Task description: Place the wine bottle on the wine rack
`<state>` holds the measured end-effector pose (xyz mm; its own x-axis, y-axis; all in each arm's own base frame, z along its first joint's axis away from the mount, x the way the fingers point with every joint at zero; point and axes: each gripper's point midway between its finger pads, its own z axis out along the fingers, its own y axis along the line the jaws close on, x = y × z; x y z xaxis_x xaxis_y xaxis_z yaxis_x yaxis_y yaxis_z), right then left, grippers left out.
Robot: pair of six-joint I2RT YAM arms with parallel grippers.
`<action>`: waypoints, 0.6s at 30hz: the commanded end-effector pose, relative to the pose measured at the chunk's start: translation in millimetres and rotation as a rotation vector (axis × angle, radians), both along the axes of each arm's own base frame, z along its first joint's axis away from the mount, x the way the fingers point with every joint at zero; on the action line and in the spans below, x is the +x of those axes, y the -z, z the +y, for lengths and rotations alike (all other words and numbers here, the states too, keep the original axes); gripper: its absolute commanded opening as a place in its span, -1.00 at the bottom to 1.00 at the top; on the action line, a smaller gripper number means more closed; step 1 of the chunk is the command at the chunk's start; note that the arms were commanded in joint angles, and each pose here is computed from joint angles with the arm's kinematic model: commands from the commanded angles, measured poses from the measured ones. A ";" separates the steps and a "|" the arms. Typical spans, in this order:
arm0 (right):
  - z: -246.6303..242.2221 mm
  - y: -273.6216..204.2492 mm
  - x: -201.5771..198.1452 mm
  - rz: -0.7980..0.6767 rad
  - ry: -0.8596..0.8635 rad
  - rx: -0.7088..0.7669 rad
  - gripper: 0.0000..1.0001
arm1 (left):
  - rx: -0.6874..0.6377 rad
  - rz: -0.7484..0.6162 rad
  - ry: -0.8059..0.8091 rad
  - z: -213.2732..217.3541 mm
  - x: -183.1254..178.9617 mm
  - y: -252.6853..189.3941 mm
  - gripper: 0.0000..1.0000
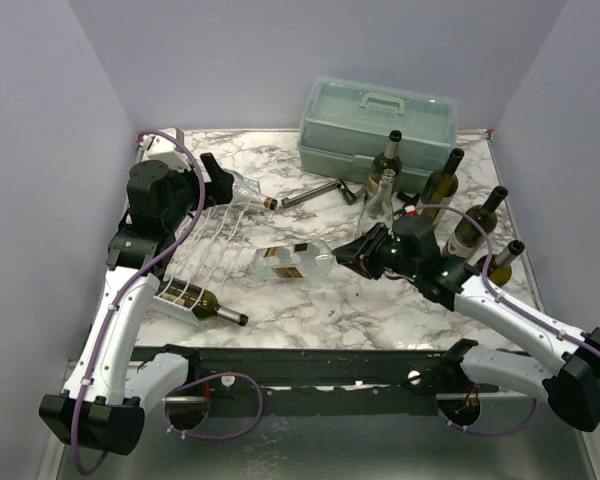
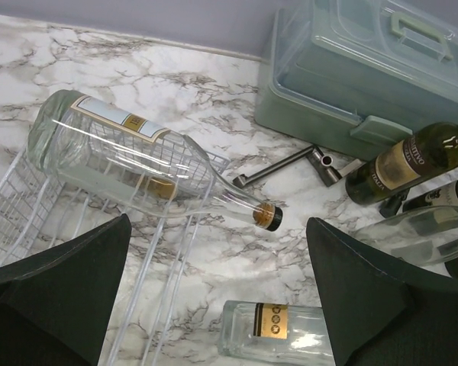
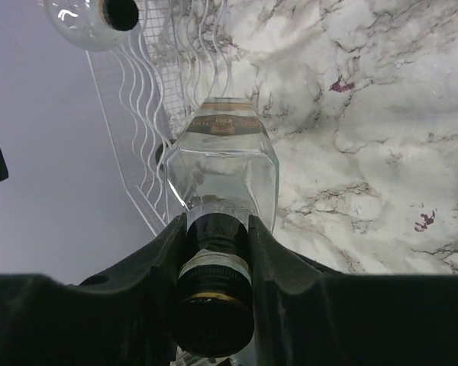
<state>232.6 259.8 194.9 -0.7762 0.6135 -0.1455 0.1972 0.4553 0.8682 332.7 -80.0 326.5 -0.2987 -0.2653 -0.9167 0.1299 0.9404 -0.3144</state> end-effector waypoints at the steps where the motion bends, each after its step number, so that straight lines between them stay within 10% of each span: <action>1: 35.8 -70.0 16.4 -0.168 0.044 0.260 -0.99 | -0.010 -0.025 -0.029 6.0 2.1 -5.0 0.97; 18: 101.1 -51.7 4.2 -0.145 -0.039 0.390 -0.99 | -0.010 -0.024 -0.061 12.6 4.0 -1.2 0.97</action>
